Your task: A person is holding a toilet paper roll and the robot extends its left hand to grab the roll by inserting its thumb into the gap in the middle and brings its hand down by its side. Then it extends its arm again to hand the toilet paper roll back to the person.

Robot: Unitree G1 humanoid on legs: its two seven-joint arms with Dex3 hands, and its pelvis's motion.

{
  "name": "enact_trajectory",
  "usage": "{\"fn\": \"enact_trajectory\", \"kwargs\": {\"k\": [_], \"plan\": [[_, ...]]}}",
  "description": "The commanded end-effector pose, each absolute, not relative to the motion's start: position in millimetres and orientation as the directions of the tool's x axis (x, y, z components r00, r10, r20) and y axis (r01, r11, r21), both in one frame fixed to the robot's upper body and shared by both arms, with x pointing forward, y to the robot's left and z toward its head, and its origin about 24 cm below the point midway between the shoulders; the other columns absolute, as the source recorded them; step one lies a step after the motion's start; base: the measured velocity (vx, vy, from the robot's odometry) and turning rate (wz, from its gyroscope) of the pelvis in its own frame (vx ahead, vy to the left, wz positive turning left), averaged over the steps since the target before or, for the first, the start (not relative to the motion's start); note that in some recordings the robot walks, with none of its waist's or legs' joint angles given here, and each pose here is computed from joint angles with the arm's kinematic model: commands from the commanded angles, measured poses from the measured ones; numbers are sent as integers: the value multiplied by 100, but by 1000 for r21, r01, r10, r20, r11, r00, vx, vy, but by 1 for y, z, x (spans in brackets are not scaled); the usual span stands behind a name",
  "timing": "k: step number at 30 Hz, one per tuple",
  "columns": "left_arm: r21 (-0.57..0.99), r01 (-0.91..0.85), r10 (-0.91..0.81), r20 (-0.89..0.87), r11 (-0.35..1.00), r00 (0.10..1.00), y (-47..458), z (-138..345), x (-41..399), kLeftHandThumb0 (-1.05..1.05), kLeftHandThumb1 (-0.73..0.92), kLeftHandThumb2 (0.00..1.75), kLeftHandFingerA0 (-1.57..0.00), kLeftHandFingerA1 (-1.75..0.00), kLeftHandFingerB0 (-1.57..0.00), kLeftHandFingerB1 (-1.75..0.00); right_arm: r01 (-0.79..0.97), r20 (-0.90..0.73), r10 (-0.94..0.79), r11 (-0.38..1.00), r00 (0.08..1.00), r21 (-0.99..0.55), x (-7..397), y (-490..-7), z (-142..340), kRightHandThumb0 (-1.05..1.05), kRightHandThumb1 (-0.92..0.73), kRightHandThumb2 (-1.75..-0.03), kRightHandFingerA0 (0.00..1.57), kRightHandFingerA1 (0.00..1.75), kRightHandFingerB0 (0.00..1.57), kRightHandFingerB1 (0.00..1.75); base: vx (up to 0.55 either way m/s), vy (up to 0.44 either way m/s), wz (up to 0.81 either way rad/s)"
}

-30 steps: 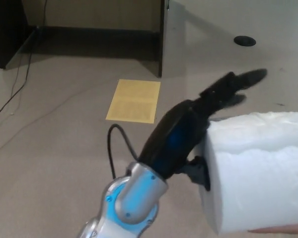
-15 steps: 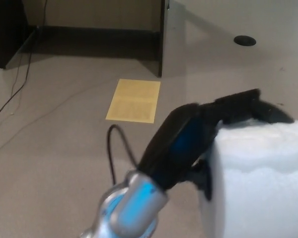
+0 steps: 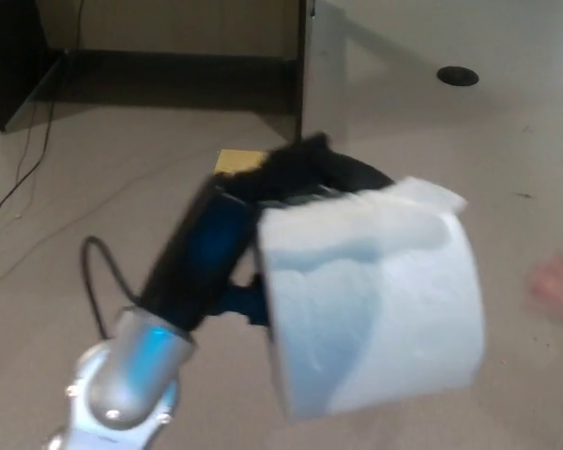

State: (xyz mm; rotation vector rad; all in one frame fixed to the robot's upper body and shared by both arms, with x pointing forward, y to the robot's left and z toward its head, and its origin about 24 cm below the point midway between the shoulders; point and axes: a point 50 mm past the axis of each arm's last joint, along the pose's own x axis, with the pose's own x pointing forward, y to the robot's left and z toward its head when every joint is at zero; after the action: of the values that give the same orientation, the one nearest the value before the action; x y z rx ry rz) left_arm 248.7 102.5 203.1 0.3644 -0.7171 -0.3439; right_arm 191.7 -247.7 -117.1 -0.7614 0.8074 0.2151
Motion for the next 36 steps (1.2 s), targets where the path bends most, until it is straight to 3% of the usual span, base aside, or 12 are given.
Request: {"fn": "enact_trajectory", "kwargs": {"k": [1, 2, 6, 12, 17, 19, 21, 27, 32, 36], "plan": [[403, 169, -399, 601, 899, 693, 123, 203, 239, -6, 72, 91, -103, -136, -78, -122, -437, -712, -123, 714, 691, -547, 188, -257, -115, -33, -66, -60, 73, 60, 59, 45, 0, 0, 0], [375, 159, -354, 538, 913, 765, 141, 192, 236, -20, 85, 67, -101, -136, -79, -123, -425, -707, -141, 713, 693, -558, 192, -263, -111, -32, -66, -60, 76, 65, 59, 44, 0, 0, 0], [372, 109, -285, 462, 922, 840, 176, 174, 236, -23, 84, 67, -104, -139, -78, -126, -409, -695, -151, 714, 703, -569, 203, -267, -105, -34, -66, -60, 74, 59, 57, 44, 0, 0, 0], [387, -30, -85, 277, 922, 957, 258, 107, 206, -11, 83, 68, -100, -138, -76, -125, -403, -684, -147, 714, 714, -573, 201, -267, -105, -33, -66, -60, 74, 63, 59, 46, 0, 0, 0], [482, -121, 52, 154, 868, 987, 302, 67, 184, -12, 82, 72, -96, -145, -76, -127, -401, -690, -149, 719, 709, -568, 200, -266, -107, -35, -66, -60, 75, 66, 59, 46, 0, 0, 0], [539, -152, 119, 94, 828, 988, 322, 46, 173, -1, 76, 85, -92, -140, -75, -123, -407, -690, -146, 715, 709, -569, 200, -266, -106, -35, -66, -60, 74, 66, 59, 46, 0, 0, 0], [607, -149, 162, 33, 781, 986, 335, 31, 168, -2, 76, 85, -89, -141, -73, -126, -404, -686, -144, 715, 713, -570, 203, -266, -104, -35, -67, -60, 74, 65, 59, 46, 0, 0, 0], [765, -57, 319, -198, 641, 927, 365, -12, 146, -12, 80, 71, -82, -136, -73, -123, -403, -680, -149, 707, 718, -581, 207, -267, -102, -33, -66, -60, 75, 63, 60, 46, 0, 0, 0], [798, -43, 379, -238, 601, 894, 374, -24, 134, -14, 83, 64, -82, -137, -72, -126, -403, -671, -143, 703, 727, -586, 211, -265, -100, -33, -66, -60, 74, 63, 59, 46, 0, 0, 0], [815, 6, 419, -304, 580, 856, 379, -36, 121, -14, 78, 63, -87, -133, -74, -117, -395, -675, -139, 718, 725, -573, 210, -263, -102, -32, -66, -59, 74, 68, 59, 46, 0, 0, 0]]}}
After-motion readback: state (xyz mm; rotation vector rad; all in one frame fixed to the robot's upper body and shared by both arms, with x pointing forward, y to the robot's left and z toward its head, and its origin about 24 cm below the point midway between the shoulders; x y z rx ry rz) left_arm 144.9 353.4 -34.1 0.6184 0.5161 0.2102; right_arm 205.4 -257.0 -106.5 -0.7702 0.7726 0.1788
